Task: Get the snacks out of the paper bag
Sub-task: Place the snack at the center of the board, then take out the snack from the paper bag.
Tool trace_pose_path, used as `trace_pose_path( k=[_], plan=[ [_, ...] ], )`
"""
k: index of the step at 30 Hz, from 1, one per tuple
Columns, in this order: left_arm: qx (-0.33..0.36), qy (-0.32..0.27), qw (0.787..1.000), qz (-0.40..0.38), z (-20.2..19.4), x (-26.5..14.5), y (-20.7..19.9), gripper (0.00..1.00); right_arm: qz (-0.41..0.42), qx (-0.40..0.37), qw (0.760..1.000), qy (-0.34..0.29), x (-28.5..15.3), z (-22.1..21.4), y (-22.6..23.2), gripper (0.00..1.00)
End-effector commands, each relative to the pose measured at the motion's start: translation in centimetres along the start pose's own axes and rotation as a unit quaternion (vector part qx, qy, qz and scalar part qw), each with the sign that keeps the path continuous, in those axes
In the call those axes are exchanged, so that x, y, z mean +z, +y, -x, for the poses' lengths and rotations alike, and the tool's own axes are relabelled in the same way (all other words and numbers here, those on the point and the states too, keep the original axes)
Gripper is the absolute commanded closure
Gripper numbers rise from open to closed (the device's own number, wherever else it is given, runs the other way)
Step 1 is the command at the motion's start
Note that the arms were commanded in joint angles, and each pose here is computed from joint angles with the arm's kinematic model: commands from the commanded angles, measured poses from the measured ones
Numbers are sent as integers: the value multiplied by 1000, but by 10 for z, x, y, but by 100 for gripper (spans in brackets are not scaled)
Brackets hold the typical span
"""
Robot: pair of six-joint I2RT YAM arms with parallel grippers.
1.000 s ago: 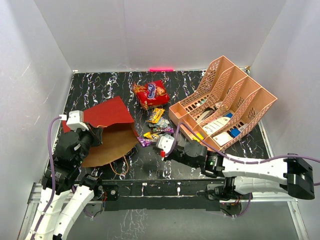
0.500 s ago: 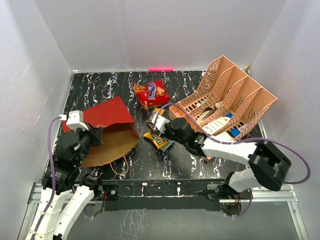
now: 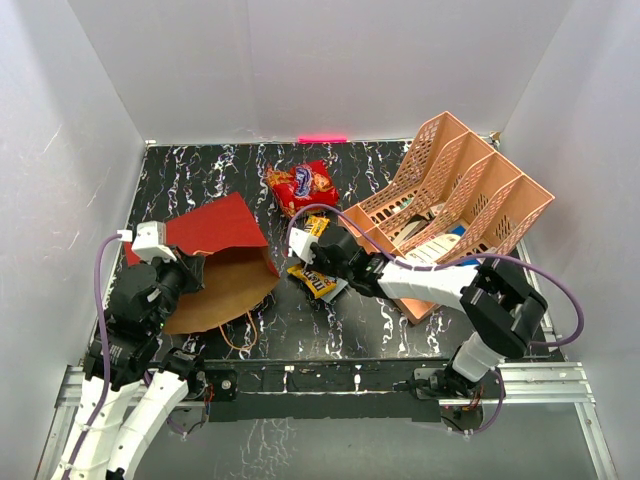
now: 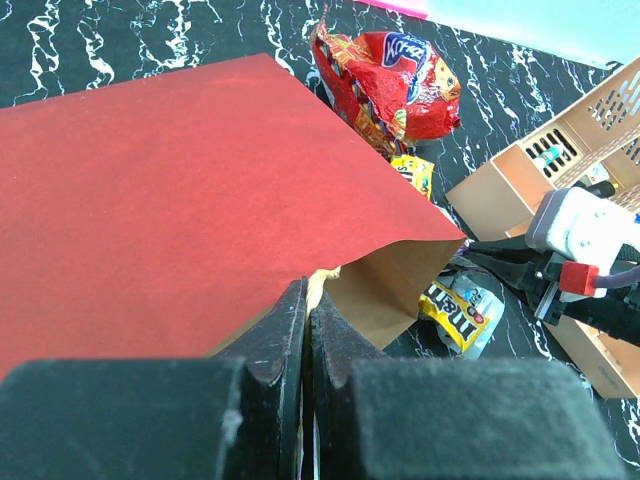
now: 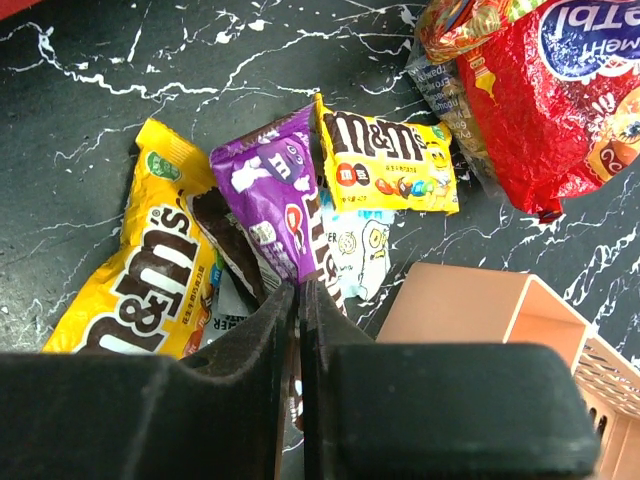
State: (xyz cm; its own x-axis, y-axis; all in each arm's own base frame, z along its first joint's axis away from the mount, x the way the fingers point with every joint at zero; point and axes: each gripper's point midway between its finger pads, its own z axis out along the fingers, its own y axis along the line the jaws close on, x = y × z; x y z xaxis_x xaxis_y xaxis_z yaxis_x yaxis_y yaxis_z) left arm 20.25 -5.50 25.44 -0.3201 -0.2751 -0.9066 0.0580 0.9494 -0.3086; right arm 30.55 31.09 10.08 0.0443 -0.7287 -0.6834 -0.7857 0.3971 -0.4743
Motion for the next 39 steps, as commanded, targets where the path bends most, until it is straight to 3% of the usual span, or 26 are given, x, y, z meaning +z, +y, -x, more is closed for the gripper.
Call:
trace_pose_path(
  k=[1, 9, 18, 22, 30, 39],
  plan=[
    [-2, -18, 1000, 4, 10, -3, 1, 100, -20, 16, 999, -41, -3, 31, -18, 83],
    [-2, -19, 1000, 4, 10, -3, 1, 100, 21, 63, 993, -97, -38, 42, 5, 63],
    [-17, -39, 999, 21, 16, -15, 9, 100, 85, 84, 973, -199, -77, 79, 60, 61],
    [-26, -52, 998, 31, 20, -21, 13, 100, 105, 85, 965, -224, -75, 86, 75, 60],
    [-32, -5, 997, 68, 8, -7, 20, 100, 155, 58, 950, -266, -77, 119, 113, 60],
    [-23, -12, 999, 30, 8, -4, 8, 100, 182, 18, 938, -295, -65, 178, 152, 58]
  ],
)
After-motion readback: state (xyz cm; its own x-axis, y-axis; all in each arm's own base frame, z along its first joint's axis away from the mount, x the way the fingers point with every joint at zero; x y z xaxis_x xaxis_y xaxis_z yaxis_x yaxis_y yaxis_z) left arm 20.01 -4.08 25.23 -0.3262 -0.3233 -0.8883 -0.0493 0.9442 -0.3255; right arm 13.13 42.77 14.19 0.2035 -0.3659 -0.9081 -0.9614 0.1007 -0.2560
